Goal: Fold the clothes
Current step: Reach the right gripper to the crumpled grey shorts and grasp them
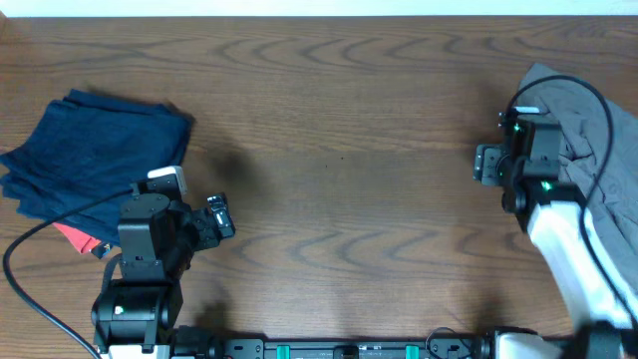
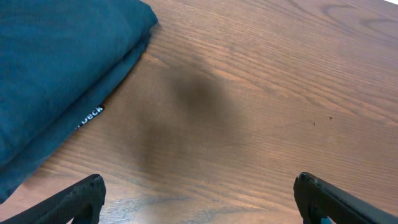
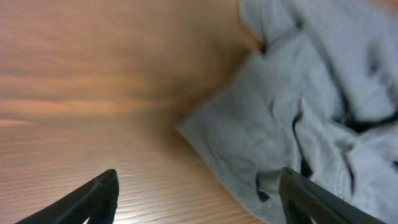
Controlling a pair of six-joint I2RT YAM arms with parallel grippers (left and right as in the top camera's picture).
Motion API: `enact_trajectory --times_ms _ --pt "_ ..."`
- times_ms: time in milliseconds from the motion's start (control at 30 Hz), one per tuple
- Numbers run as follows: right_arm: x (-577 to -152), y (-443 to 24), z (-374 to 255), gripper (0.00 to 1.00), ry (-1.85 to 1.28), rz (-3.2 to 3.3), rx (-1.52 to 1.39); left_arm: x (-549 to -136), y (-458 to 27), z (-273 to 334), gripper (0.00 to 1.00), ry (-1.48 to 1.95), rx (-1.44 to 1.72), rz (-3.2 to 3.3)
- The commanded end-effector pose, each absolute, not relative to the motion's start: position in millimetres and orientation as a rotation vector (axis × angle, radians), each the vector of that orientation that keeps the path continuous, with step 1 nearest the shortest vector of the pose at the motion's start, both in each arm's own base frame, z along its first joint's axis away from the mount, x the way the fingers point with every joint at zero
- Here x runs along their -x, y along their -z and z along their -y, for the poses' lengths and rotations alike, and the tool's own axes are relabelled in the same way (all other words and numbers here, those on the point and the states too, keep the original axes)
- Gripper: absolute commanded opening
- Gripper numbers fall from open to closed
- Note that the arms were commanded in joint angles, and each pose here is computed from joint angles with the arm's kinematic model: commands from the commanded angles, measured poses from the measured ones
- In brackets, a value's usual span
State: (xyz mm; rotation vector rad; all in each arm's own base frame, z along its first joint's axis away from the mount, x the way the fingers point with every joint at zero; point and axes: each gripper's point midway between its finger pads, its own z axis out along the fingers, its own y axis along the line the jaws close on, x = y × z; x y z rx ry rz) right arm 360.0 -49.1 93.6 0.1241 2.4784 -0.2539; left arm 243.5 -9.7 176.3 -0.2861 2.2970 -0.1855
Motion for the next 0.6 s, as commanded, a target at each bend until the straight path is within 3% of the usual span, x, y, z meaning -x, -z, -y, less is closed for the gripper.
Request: enact_trajectory --times_ms 0,167,400,467,567 --pt "-357.0 -53.2 76.2 0.77 0.355 -2.583 -0.184 -245.3 -185.9 10.2 0.98 0.203 0.295 -2.276" --pt "-359.4 -7.6 95.1 0.78 0.376 -2.650 -0.245 -245.3 -186.0 10.7 0.98 0.206 0.294 -2.276" --pt "-362.8 18.3 112.9 0.74 0.421 -2.655 -0.297 -245.3 -185.8 10.7 0.98 0.206 0.294 -2.277" --pt "-359.7 25.2 114.8 0.62 0.423 -2.673 -0.305 -245.3 -185.9 10.7 0.98 0.206 0.294 -2.276" --pt "-356.0 31.8 112.5 0.09 0.395 -2.695 -0.325 -245.6 -186.1 10.6 0.98 0.206 0.293 -2.275"
